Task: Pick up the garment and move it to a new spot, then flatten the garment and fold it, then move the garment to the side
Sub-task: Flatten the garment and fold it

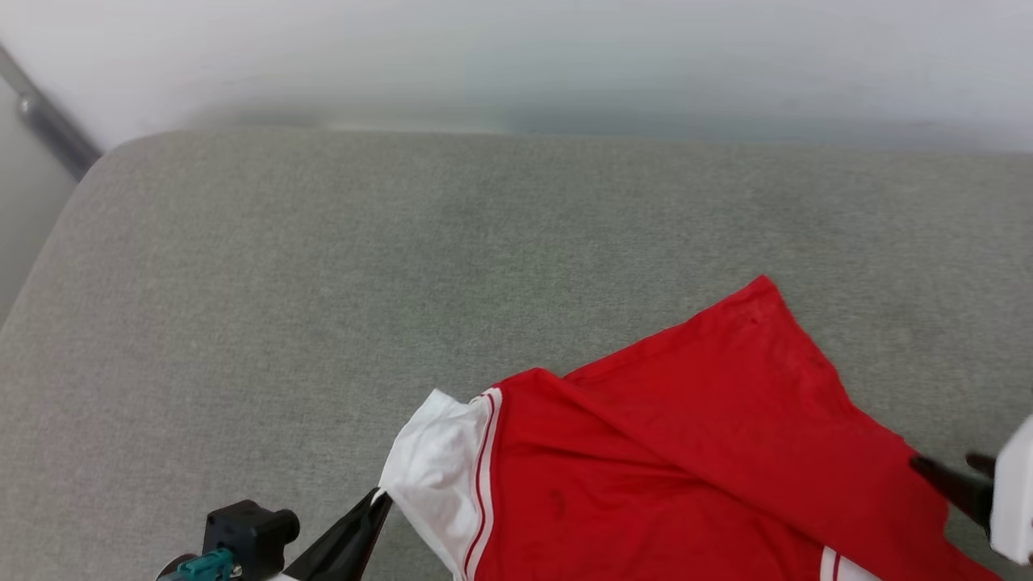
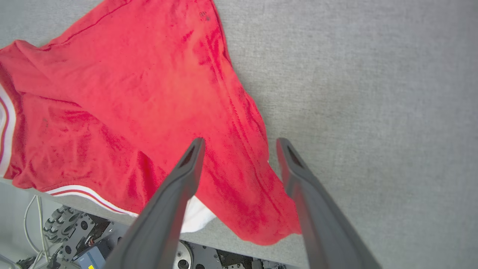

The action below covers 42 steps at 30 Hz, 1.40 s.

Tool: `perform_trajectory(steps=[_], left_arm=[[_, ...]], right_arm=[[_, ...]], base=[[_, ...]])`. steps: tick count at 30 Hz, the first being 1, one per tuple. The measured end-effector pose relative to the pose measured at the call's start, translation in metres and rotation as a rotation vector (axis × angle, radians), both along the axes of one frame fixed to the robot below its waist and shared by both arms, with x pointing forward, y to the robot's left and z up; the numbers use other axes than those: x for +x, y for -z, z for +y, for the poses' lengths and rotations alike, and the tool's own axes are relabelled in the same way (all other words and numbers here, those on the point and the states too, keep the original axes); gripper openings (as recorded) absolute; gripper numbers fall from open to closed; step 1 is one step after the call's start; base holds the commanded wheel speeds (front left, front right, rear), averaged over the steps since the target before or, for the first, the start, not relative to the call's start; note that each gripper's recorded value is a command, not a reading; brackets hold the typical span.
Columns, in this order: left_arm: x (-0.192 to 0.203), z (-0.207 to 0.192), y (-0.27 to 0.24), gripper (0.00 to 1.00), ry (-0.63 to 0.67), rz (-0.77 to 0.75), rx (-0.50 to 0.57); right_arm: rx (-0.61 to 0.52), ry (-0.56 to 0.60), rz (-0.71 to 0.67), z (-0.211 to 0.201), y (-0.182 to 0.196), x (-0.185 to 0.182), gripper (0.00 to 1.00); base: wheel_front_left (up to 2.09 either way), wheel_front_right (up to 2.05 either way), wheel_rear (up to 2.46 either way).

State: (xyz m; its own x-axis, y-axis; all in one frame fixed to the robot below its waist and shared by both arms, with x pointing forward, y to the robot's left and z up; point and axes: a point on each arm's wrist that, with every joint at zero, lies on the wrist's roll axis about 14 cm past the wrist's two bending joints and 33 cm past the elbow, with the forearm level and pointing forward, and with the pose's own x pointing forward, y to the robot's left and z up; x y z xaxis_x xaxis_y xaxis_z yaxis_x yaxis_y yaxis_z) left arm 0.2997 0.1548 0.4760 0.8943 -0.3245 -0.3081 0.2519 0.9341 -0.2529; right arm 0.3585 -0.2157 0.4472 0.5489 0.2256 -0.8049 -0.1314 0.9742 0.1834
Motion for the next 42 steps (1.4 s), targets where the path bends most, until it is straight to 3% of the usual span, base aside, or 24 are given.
perform_trajectory(steps=[7, 17, 24, 31, 32, 33, 34, 42], left_arm=[[0.007, -0.003, -0.006, 0.0, 0.013, -0.011, 0.005], [0.015, 0.003, -0.001, 0.0, -0.02, 0.017, 0.007], [0.016, 0.008, 0.009, 0.0, -0.057, 0.056, 0.006], [0.011, 0.013, 0.02, 0.0, -0.088, 0.096, 0.01], [0.011, 0.014, 0.021, 0.0, -0.09, 0.097, 0.01], [0.011, 0.014, 0.021, 0.0, -0.091, 0.096, 0.011], [0.012, 0.014, 0.021, 0.0, -0.092, 0.095, 0.012], [0.012, 0.021, 0.011, 0.0, -0.092, 0.054, 0.035]], right_arm=[[-0.033, -0.188, -0.07, 0.056, -0.028, 0.061, 1.0], [-0.082, -0.279, 0.048, 0.107, 0.015, 0.133, 1.0], [-0.16, -0.347, 0.178, 0.121, 0.069, 0.144, 1.0], [-0.189, -0.387, 0.218, 0.128, 0.092, 0.148, 1.0], [-0.194, -0.393, 0.222, 0.128, 0.093, 0.148, 0.83], [-0.194, -0.394, 0.222, 0.127, 0.094, 0.148, 0.19], [-0.194, -0.392, 0.215, 0.126, 0.093, 0.149, 0.0], [-0.177, -0.353, 0.133, 0.119, 0.078, 0.151, 0.0]], base=[[0.0, 0.0, 0.0], [0.0, 0.0, 0.0], [0.0, 0.0, 0.0], [0.0, 0.0, 0.0], [0.0, 0.0, 0.0], [0.0, 0.0, 0.0], [0.0, 0.0, 0.0], [0.0, 0.0, 0.0]])
